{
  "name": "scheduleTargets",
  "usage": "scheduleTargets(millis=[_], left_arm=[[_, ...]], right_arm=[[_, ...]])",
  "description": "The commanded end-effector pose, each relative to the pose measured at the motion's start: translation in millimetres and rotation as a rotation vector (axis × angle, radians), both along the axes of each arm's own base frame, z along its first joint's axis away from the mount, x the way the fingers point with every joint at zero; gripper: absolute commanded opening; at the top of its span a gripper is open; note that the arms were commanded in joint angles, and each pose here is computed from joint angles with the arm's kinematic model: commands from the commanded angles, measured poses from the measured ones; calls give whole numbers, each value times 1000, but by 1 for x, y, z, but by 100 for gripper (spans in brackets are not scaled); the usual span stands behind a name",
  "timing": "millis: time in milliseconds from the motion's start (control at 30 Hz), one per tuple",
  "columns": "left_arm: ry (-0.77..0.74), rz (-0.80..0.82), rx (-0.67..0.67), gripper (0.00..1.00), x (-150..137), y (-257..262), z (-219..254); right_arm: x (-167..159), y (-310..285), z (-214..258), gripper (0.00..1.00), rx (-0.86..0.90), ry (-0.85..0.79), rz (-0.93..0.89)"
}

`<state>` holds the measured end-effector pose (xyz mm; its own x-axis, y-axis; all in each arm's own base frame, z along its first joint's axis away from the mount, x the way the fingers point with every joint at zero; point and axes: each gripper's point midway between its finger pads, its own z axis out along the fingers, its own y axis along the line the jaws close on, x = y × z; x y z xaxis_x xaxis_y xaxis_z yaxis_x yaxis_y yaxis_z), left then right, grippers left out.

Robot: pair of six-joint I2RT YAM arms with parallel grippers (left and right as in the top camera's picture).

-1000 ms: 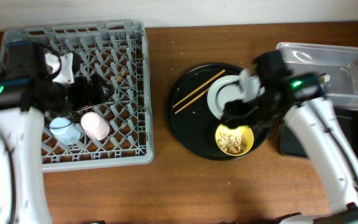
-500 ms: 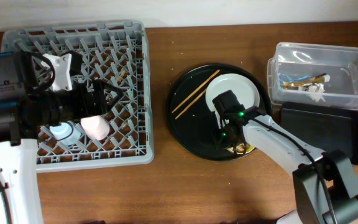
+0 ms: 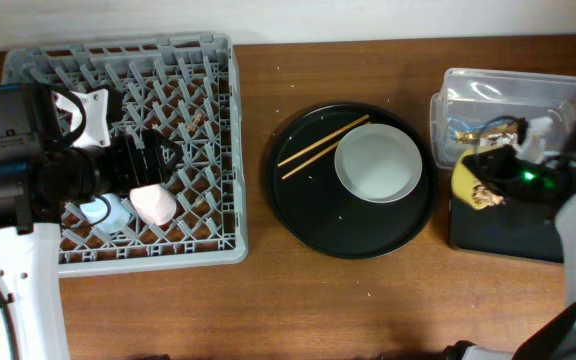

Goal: Sort waste into correct bins and load items into the dishwasher rack
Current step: 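Lift the yellow bowl with right gripper and tip food onto black tray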

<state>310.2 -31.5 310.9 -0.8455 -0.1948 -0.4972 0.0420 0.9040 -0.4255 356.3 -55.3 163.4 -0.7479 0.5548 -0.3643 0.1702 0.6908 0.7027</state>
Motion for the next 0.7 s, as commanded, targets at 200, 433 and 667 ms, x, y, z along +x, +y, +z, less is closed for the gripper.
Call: scheduleTargets(millis=[200,433,667], left_arm=[[-11,8,43,99,0,6,1],[-11,8,43,99,0,6,1],[-11,8,43,99,0,6,1]], right_arm=[[-32,-57,3,4,312,-310,-57],[-36,-75,-16,4,304,-204,-177],[-48,-47,33,4,488,-432,13]])
